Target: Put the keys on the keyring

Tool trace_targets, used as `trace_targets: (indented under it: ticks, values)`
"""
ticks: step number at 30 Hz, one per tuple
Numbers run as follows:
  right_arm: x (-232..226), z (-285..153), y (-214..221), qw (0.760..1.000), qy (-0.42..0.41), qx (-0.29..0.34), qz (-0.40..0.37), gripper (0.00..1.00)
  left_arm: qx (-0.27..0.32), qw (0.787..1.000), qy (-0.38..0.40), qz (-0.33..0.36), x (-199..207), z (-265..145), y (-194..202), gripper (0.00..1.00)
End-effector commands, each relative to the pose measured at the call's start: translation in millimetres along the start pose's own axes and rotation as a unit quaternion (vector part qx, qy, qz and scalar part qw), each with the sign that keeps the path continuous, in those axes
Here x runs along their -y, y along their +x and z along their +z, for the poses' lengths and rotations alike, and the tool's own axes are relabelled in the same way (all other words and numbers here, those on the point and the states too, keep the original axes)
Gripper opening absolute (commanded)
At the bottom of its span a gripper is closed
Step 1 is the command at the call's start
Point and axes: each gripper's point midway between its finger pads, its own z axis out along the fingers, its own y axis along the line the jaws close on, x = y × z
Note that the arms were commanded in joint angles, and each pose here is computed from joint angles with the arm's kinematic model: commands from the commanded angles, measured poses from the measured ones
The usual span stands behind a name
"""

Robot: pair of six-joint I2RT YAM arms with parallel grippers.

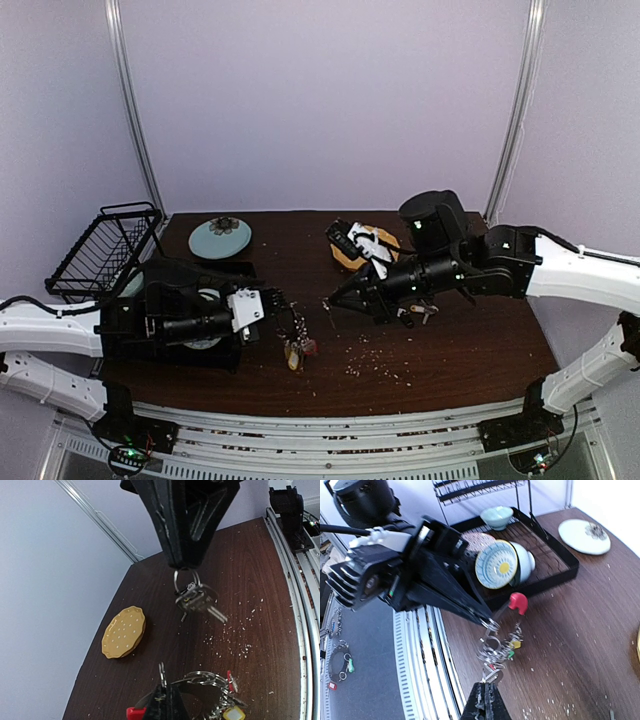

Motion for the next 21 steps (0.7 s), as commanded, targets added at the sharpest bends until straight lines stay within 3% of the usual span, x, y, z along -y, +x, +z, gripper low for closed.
trace_targets:
  ticks: [1, 7, 21]
  values:
    - [-15, 6, -40, 0.996, -0.02, 0.074, -0.04, 0.0, 0.068, 0.997, -0.019, -0.032, -20, -4, -39, 0.0]
    - [-20, 20, -48, 0.994, -0.031, 0.091, -0.053, 0.0, 0.064, 0.996, -0.006, -0.055, -19, -1, -42, 0.0]
    - [1, 21, -52, 0.994, 0.029, 0.098, -0.044, 0.0, 0.049, 0.994, 0.016, -0.098, -22, 5, -45, 0.0]
